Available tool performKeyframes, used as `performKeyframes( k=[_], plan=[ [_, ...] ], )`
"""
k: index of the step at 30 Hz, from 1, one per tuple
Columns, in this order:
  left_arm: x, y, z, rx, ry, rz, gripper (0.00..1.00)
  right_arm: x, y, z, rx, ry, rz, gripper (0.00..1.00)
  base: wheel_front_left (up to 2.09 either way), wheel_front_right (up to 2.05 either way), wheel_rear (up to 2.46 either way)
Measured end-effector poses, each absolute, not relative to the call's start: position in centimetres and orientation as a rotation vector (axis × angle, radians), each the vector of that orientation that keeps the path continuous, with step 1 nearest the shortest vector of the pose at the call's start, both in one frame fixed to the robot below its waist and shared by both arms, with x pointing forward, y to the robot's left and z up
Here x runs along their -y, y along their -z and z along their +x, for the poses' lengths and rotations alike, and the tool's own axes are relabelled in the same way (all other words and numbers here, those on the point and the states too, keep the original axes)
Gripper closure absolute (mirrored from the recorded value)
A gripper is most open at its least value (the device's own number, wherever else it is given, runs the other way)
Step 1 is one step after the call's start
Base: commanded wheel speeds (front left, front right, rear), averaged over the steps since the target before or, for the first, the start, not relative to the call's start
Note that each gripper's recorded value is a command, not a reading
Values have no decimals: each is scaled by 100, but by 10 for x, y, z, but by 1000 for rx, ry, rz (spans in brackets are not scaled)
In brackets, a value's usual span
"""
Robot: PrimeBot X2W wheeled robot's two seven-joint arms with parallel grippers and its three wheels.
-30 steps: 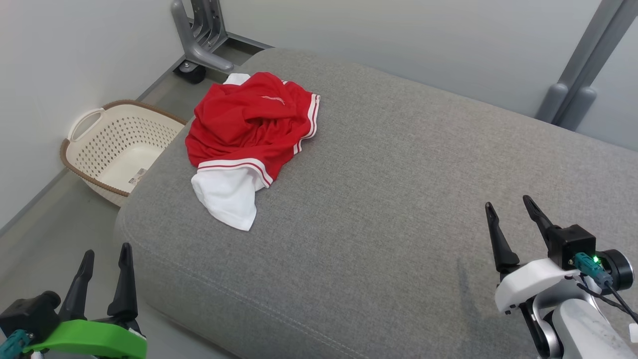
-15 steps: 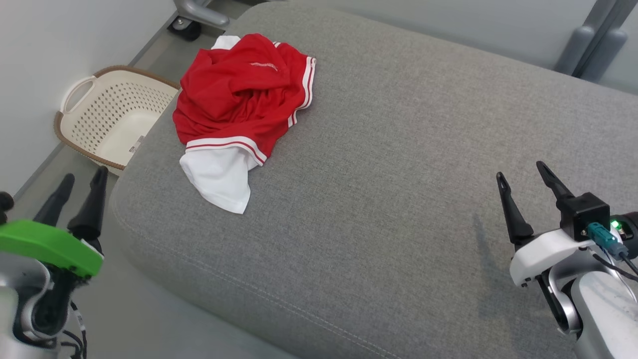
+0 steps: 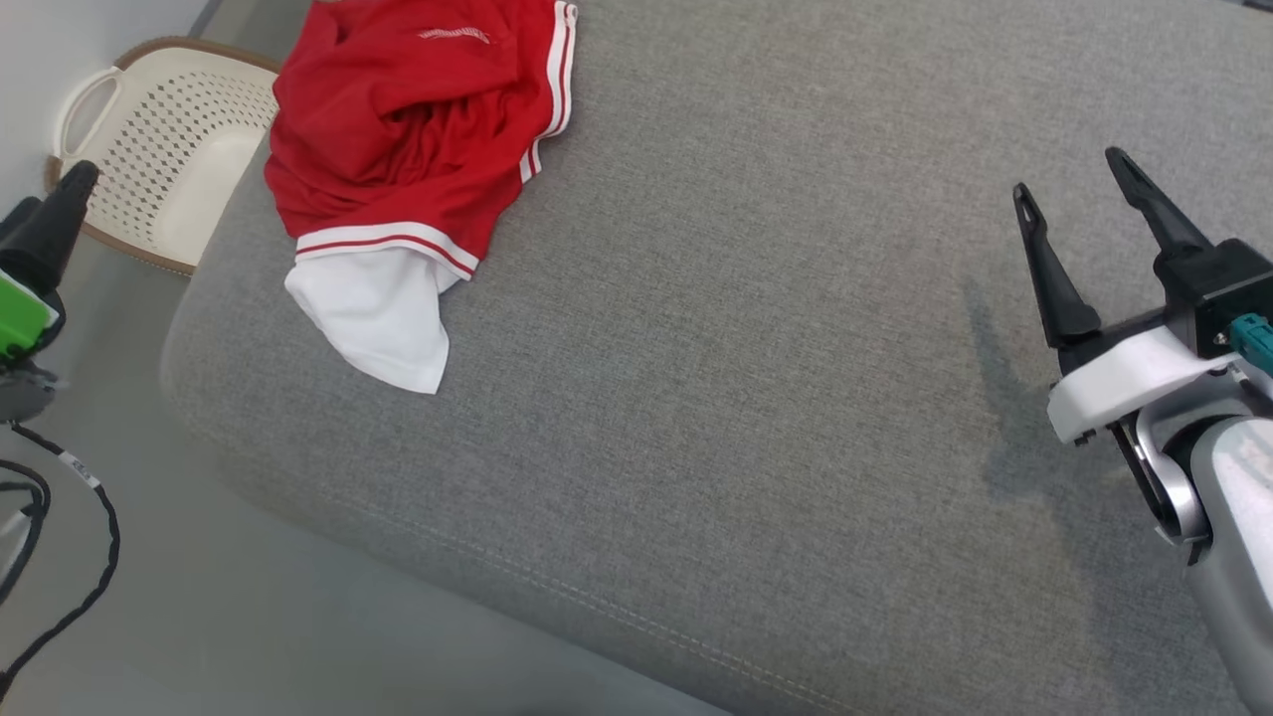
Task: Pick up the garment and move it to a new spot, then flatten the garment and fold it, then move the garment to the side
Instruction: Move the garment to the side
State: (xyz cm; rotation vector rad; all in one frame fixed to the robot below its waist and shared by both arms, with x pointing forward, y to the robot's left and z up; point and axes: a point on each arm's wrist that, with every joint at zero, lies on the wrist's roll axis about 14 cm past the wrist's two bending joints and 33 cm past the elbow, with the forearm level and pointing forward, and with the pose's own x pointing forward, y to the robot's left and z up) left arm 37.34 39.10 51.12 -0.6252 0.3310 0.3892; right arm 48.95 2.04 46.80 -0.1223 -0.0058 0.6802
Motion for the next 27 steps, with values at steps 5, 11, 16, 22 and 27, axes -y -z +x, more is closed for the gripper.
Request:
performKeyframes(
  k=[5,11,16,22,27],
  plan=[
    [-393,-501,410,-384,-391,-660,0,-16,-463,506,12,-667,-116,0,0,0,0],
    [-383,-482,449,-440,-358,-655,0,2,-450,525,1,-631,-134,0,0,0,0],
    [-369,-457,478,-490,-335,-666,0,16,-438,543,-5,-597,-150,0,0,0,0],
    [-358,-424,506,-530,-330,-682,0,27,-424,561,-7,-568,-164,0,0,0,0],
    [-339,-379,514,-597,-331,-715,0,39,-396,568,-47,-550,-185,0,0,0,0]
  ],
)
